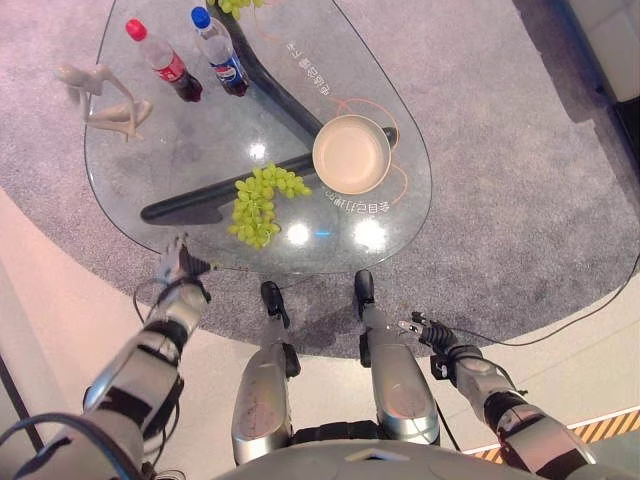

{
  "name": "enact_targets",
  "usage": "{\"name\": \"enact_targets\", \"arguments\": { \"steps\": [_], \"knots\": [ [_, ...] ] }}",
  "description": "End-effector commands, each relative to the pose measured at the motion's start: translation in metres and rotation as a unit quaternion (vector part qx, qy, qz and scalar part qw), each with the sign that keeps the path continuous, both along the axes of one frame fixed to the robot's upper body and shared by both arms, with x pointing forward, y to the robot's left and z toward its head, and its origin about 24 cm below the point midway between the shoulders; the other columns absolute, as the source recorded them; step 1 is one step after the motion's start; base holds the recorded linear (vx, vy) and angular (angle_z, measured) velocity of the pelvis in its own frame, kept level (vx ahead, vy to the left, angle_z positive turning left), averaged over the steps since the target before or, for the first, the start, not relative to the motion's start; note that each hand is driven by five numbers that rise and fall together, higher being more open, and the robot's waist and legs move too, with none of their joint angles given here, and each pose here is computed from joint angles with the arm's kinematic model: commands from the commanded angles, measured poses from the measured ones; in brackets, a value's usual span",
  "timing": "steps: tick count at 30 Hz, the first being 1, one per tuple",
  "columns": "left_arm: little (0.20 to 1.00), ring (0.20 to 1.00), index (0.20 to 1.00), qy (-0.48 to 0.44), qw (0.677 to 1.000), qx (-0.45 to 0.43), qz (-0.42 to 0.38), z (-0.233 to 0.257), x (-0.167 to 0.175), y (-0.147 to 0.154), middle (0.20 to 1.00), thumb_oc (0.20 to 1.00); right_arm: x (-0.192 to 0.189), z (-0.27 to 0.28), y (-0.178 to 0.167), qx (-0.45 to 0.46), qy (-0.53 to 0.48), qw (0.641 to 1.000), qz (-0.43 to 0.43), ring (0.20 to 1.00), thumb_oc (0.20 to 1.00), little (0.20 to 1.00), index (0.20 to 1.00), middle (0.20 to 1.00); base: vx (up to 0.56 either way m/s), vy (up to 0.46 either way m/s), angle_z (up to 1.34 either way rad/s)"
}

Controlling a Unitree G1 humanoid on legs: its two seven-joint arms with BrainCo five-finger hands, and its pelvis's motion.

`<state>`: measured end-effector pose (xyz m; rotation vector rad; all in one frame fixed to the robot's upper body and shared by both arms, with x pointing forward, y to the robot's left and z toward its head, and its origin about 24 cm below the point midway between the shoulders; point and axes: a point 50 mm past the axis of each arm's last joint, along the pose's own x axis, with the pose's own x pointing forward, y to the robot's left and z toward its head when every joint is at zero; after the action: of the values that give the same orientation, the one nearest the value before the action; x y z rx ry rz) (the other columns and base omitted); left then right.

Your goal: Pick up fruits into the plate

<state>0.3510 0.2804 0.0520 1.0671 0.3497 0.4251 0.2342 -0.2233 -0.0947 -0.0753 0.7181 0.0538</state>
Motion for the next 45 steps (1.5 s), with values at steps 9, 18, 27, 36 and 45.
{"name": "enact_targets", "arguments": {
  "steps": [9, 18, 27, 36, 45],
  "knots": [
    [1.0, 1.0, 1.0, -0.047, 0.995, 0.075, 0.04, 0.078, 0.033, 0.003, 1.0, 1.0, 0.023, 0.02, 0.02, 0.045, -0.062, 0.997, -0.01, 1.0, 1.0, 1.0, 1.0, 1.0, -0.08, -0.101, -0.05],
    [1.0, 1.0, 1.0, -0.069, 0.994, 0.078, 0.04, 0.106, 0.047, -0.013, 1.0, 1.0, 0.031, 0.026, 0.032, 0.069, -0.078, 0.995, -0.012, 1.0, 1.0, 1.0, 1.0, 1.0, -0.03, -0.078, -0.04],
    [1.0, 1.0, 1.0, -0.043, 0.977, 0.194, 0.073, 0.12, 0.047, -0.013, 1.0, 1.0, 0.036, 0.031, 0.035, 0.085, -0.093, 0.992, -0.009, 1.0, 1.0, 1.0, 1.0, 1.0, -0.01, -0.04, -0.06],
    [1.0, 1.0, 1.0, -0.055, 0.959, 0.232, 0.152, 0.145, 0.039, 0.01, 1.0, 1.0, 0.032, 0.029, 0.046, 0.103, -0.096, 0.99, 0.002, 1.0, 1.0, 1.0, 1.0, 1.0, 0.0, -0.051, -0.03],
    [0.2, 0.2, 0.2, -0.032, 0.95, 0.263, 0.164, 0.147, 0.036, 0.015, 0.2, 0.2, 0.029, 0.029, 0.051, 0.115, -0.099, 0.988, 0.005, 1.0, 1.0, 1.0, 1.0, 1.0, 0.0, -0.038, 0.0]
  ]
}}
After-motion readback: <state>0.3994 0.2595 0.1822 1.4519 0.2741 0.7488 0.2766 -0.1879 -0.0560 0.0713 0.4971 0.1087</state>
